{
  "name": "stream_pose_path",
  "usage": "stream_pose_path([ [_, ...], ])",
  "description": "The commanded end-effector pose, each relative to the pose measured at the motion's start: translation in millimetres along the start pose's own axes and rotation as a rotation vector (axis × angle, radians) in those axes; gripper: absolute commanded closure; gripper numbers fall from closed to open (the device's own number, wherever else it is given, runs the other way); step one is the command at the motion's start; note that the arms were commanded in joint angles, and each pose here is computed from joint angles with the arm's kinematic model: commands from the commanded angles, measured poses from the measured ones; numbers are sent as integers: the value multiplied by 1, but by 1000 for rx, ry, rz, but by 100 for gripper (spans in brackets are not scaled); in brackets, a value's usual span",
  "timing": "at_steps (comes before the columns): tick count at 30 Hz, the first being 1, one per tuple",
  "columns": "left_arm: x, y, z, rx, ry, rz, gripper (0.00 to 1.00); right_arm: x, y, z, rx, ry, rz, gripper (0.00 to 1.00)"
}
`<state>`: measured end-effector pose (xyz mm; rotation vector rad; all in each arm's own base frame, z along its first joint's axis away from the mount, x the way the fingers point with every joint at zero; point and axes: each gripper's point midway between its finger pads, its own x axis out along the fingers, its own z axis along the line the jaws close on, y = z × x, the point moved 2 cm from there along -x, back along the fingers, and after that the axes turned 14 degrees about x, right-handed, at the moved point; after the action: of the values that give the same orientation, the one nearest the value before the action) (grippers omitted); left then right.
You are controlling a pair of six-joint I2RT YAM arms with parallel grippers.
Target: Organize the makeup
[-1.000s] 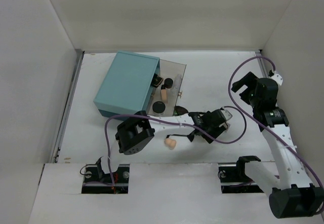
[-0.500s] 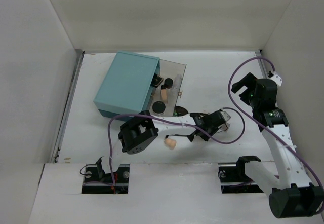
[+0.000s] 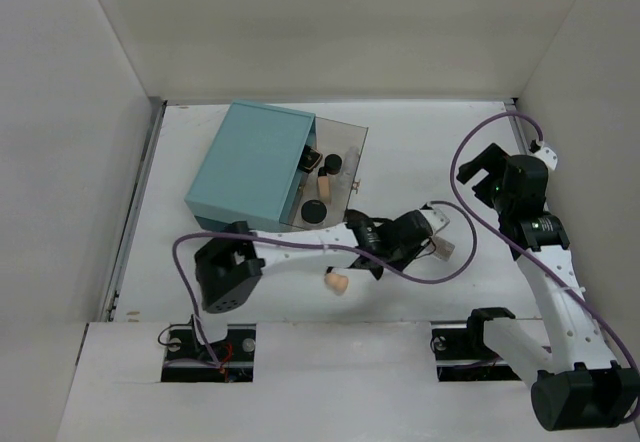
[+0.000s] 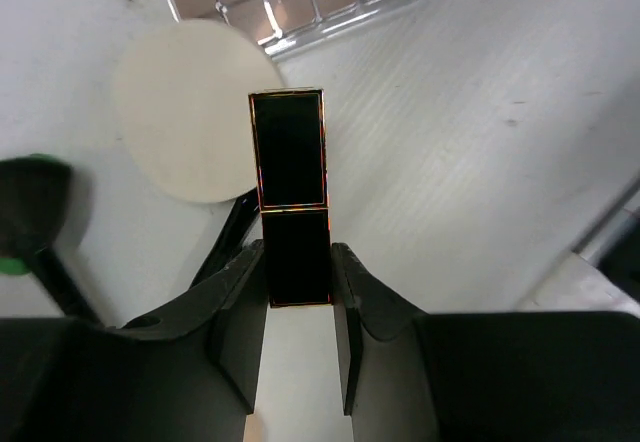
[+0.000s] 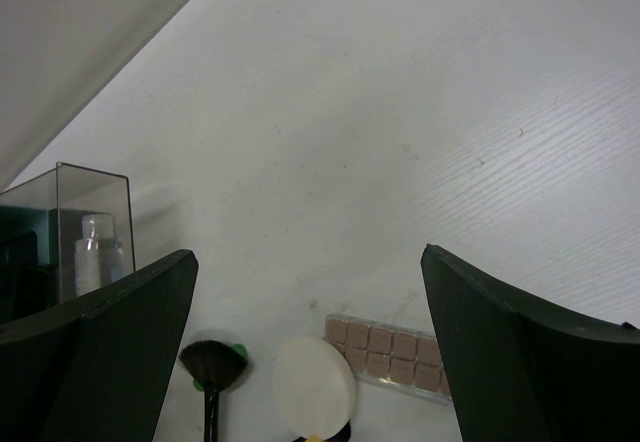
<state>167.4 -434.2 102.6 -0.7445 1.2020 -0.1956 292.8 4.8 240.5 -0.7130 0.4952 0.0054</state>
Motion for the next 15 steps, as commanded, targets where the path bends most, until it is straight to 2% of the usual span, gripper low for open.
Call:
stream_pose_path([
  [1,-66,-51,9,-12,2,-233,88,2,-8,10,11,-44,-36,0],
  [6,-91,-57,37,-50,-46,-277,87,4,-5,10,6,-40,-27,0],
  [10,-107,-50,93,-143,-196,-287,87,5,-1,10,0,-44,-14,0],
  [15,-117,-13,167,-281,-404,-245,86,7,11,13,-19,-52,23,0],
])
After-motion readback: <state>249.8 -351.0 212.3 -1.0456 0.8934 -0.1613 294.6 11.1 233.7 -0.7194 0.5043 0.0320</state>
